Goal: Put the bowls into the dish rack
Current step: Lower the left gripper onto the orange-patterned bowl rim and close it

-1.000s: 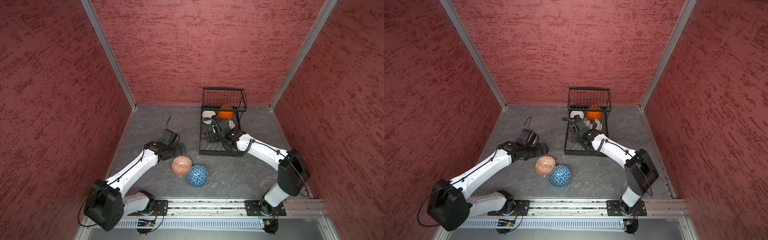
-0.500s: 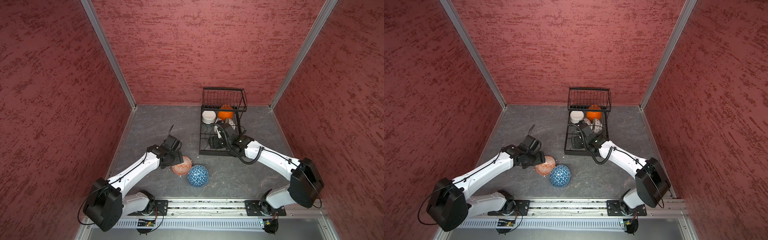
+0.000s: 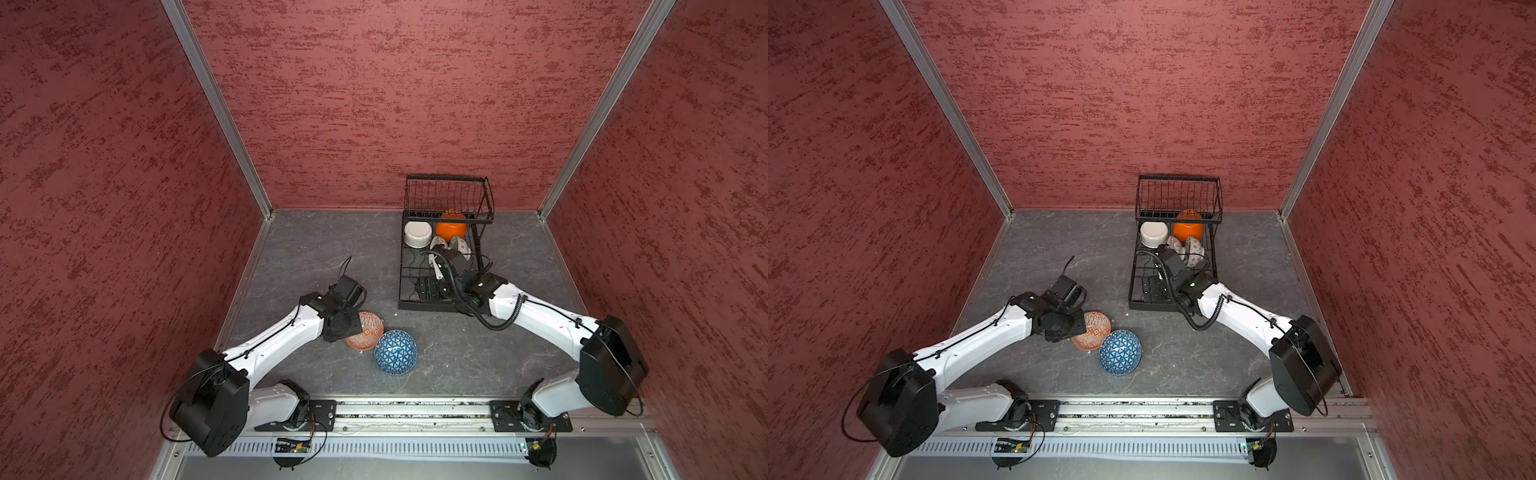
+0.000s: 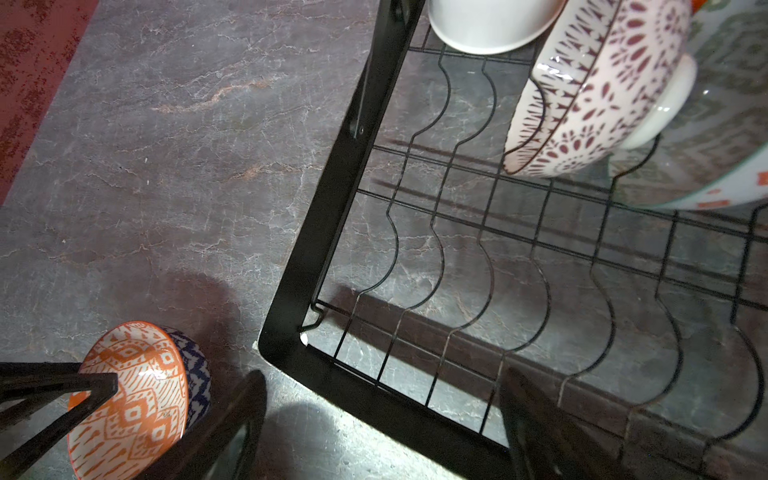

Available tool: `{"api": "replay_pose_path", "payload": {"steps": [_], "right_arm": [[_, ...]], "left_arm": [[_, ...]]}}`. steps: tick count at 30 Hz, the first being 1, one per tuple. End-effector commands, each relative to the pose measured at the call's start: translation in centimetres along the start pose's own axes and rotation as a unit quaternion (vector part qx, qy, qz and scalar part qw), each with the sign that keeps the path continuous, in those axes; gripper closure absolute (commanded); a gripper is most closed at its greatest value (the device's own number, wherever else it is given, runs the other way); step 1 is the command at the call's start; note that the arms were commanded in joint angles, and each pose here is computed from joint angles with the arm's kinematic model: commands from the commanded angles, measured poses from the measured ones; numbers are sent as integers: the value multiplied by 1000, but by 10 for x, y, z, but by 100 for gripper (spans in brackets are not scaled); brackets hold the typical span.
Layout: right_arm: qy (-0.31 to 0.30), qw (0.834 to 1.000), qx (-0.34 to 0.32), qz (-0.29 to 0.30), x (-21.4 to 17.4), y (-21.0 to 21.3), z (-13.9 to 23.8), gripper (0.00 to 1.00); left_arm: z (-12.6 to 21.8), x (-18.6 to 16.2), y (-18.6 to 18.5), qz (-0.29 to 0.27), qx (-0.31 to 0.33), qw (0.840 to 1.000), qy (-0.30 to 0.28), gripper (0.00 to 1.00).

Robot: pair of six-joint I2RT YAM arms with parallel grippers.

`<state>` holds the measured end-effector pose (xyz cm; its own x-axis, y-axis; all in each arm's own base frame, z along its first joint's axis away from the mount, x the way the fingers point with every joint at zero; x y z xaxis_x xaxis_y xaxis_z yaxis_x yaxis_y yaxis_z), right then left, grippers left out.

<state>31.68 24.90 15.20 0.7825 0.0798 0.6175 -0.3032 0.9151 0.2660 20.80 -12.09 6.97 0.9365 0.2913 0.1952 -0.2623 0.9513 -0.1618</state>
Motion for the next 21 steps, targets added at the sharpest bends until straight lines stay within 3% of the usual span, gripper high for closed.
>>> {"api": "replay_pose_path", "payload": {"steps": [1, 14, 21], "right_arm": [[-12, 1000, 16, -5, 4, 6, 7, 11], [-7, 1000, 19, -7, 3, 8, 5, 6], [2, 1000, 24, -6, 0, 10, -1, 5]], "left_arm": [[-9, -3, 1, 3, 5, 1000, 3, 53], [-16, -5, 5, 5, 9, 1000, 3, 89], [-10, -1, 10, 5, 20, 1000, -12, 100]]}}
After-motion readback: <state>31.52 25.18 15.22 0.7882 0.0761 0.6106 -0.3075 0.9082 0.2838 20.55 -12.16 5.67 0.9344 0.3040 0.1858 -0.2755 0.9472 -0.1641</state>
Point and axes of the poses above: each gripper's point midway between its finger pads, its own z axis back along the fingers, its own y axis along the line the jaws close on, x = y × z, the point moved 1 cm from there along z, back along the fingers, and after that the axes turned 1 degree about z, right-handed, at the moved point
